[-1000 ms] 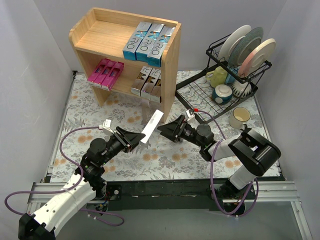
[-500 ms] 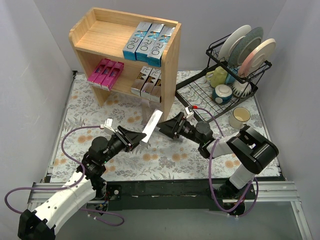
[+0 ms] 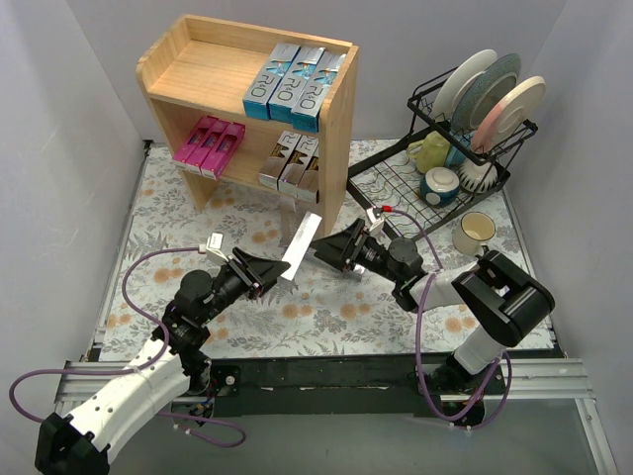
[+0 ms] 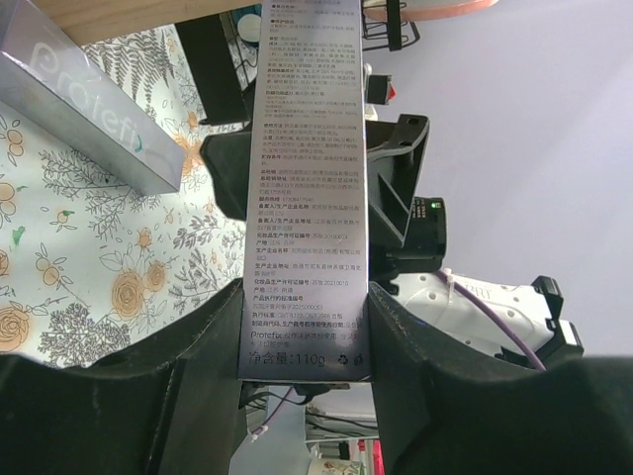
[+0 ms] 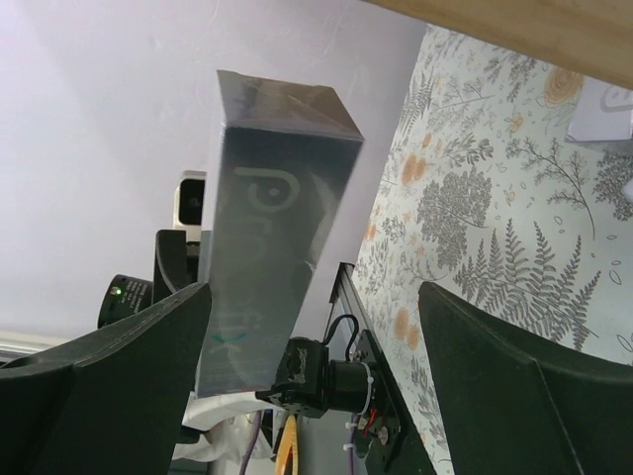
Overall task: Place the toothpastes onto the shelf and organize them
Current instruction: Pick up the toothpaste from the center of the board.
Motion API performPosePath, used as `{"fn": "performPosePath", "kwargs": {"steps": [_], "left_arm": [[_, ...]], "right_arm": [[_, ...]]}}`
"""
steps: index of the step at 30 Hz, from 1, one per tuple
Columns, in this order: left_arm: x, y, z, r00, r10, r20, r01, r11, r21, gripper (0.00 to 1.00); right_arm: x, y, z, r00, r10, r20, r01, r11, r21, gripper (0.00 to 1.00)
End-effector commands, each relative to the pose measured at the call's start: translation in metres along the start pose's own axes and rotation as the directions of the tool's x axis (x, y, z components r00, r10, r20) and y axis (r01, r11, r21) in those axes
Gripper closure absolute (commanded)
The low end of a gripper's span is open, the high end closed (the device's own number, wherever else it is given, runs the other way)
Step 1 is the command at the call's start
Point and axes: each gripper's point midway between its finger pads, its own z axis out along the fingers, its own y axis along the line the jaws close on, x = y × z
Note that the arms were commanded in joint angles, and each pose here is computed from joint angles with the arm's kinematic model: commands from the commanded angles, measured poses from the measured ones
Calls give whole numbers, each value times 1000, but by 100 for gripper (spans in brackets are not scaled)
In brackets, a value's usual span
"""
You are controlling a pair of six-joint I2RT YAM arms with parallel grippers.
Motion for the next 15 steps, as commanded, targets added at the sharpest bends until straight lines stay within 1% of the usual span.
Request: {"fn": "performPosePath", "kwargs": {"steps": [1,7,12,15], "left_arm": [[4,-18,-4,1000,13,-24,-11,998,64,66],[5,-22,-2,999,26,-40,-24,997,70,67],[9,-32,-1,996,49,-69,-41,992,116,67],[12,-36,-1,994,59,-89,-46,990,134,67]], "right_arm": [[-23,147,-42,960,-181,215,271,803,-531,6],[-26,151,-41,959,-181,218,272,797,-539,6],[-29,145,-33,964,-165,211,254,809,-530,7],[-30,150,-29,961,-177,212,266,796,-543,7]]}}
